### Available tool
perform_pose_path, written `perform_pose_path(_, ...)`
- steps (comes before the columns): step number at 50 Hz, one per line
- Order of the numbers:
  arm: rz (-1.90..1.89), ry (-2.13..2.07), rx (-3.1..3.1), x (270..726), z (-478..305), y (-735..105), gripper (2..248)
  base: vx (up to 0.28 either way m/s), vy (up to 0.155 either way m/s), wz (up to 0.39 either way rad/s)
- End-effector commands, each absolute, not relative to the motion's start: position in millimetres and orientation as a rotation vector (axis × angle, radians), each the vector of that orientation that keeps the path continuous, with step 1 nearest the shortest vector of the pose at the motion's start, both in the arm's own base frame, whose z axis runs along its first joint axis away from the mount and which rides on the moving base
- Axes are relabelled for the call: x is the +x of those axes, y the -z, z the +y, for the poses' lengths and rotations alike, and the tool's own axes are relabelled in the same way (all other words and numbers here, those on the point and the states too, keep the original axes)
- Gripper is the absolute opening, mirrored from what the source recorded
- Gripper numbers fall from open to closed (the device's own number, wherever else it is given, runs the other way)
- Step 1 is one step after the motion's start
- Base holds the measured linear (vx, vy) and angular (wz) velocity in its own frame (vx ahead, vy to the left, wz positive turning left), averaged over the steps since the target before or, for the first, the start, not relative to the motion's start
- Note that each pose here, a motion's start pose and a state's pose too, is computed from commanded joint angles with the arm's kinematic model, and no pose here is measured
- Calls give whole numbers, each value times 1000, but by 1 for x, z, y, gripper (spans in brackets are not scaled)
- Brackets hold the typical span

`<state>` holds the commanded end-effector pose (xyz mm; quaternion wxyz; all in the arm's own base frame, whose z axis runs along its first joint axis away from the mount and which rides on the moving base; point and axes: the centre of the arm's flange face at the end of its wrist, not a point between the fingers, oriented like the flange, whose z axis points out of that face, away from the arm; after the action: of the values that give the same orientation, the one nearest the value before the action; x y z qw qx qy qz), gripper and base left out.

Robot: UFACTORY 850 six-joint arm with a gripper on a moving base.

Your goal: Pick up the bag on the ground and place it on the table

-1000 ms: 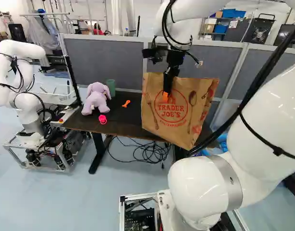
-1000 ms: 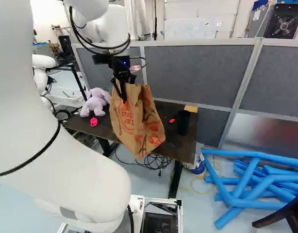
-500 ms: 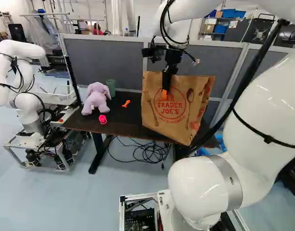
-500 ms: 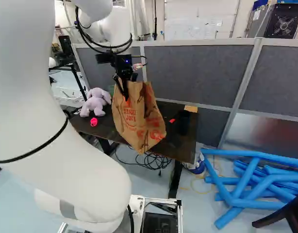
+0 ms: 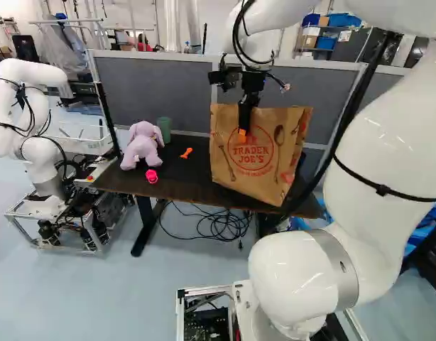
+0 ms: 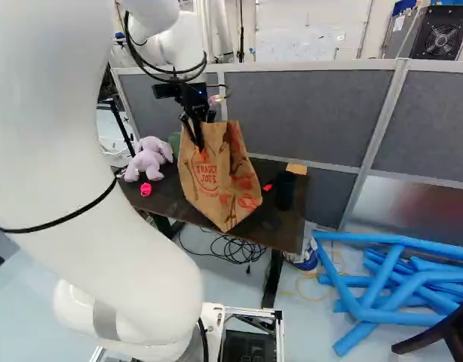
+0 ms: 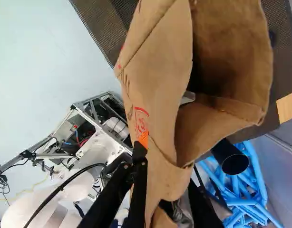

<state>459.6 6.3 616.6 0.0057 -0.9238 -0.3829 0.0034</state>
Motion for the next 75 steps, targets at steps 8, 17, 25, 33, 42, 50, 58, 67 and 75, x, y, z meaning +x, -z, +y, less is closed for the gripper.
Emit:
perform_pose_path(8, -1221, -11, -2898, 469, 8, -617, 21, 0, 0, 0)
perform_pose_path(17, -1235, -6, -2898, 480, 11, -617, 21, 0, 0, 0)
perform_pose_path(25, -1244, -1, -2893, 489, 15, -617, 21, 0, 0, 0)
perform_pose_path(33, -1241, 11, -2881, 498, 20, -617, 21, 0, 0, 0)
perform_pose_path(42, -1233, 28, -2863, 507, 27, -618, 21, 0, 0, 0)
perform_pose_path(50, -1225, 43, -2847, 514, 34, -618, 21, 0, 0, 0)
perform_pose_path(58, -1216, 64, -2832, 522, 41, -618, 21, 0, 0, 0)
perform_pose_path(67, -1209, 81, -2818, 531, 47, -618, 21, 0, 0, 0)
perform_pose_path(75, -1207, 85, -2815, 537, 49, -618, 21, 0, 0, 0)
